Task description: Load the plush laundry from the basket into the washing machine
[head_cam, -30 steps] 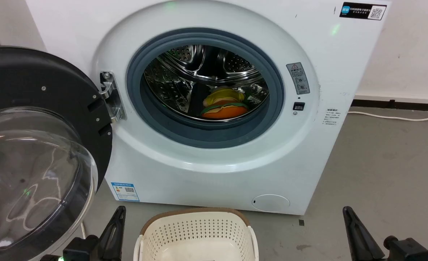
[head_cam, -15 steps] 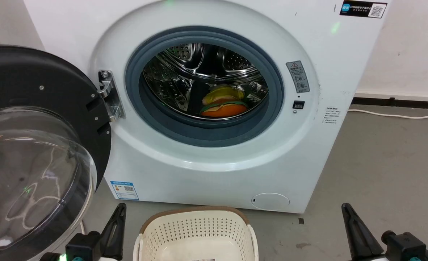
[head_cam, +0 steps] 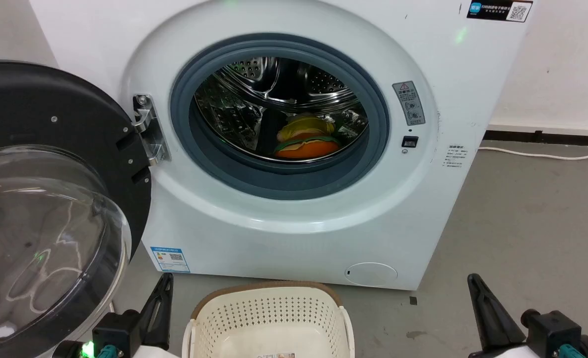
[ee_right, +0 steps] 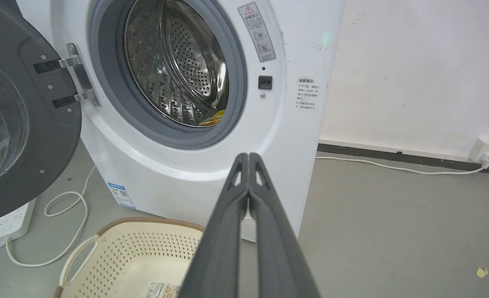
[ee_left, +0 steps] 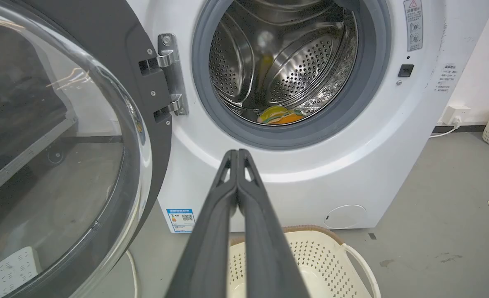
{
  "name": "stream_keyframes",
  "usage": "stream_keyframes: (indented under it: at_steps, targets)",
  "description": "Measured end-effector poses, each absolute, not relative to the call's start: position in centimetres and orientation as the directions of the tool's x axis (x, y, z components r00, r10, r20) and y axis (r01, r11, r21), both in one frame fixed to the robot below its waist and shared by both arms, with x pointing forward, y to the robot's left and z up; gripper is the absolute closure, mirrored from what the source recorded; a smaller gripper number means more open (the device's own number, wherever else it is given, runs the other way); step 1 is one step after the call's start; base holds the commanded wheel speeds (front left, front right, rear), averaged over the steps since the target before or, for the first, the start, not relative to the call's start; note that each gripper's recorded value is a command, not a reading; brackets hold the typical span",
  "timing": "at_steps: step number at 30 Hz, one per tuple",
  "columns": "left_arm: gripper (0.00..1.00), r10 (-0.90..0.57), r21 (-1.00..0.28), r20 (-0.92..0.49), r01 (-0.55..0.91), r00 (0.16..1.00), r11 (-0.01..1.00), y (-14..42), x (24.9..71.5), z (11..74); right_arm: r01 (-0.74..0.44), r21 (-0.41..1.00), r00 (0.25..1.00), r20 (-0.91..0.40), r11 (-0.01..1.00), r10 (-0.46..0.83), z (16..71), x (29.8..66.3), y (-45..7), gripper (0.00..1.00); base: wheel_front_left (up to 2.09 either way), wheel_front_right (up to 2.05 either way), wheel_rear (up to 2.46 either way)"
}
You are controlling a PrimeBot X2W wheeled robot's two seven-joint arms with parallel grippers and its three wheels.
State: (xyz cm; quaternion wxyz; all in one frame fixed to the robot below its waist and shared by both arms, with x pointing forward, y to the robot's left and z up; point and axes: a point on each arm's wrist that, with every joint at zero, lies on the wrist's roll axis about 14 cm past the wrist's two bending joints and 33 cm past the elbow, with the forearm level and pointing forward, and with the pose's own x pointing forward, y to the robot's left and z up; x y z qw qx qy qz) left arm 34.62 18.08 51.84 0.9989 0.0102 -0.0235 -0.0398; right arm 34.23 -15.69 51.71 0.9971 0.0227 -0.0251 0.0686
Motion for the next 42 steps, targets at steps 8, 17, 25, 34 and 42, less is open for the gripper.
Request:
stream_keyframes:
  at_steps: [8,17,25,34,42]
  targets:
    - [1.00,-0.071,0.019,0.035,0.070,0.997,0.997,18.0,34.8,51.7,-0.137,0.037,0.990,0.042,0.990,0.136,51.7,34.5,-15.7,1.00,0.00,0.00,0.00]
    - [1.00,-0.058,0.027,0.032,0.057,0.998,0.998,18.1,35.3,52.0,-0.138,0.023,0.990,0.037,0.990,0.137,51.9,34.9,-15.7,1.00,0.00,0.00,0.00]
    - [1.00,-0.055,0.029,0.021,0.054,0.998,0.998,17.9,35.4,51.9,-0.138,0.015,0.990,0.027,0.990,0.137,51.9,35.2,-15.7,1.00,0.00,0.00,0.00]
    - [1.00,-0.048,0.036,0.011,0.048,0.999,0.998,17.8,35.7,51.9,-0.136,0.002,0.991,0.010,0.991,0.136,51.7,35.4,-15.8,1.00,0.00,0.00,0.00]
    - [1.00,-0.037,0.040,0.007,0.037,0.999,0.999,17.9,36.1,52.0,-0.136,-0.009,0.991,0.008,0.991,0.137,52.0,35.9,-15.8,1.00,0.00,0.00,0.00]
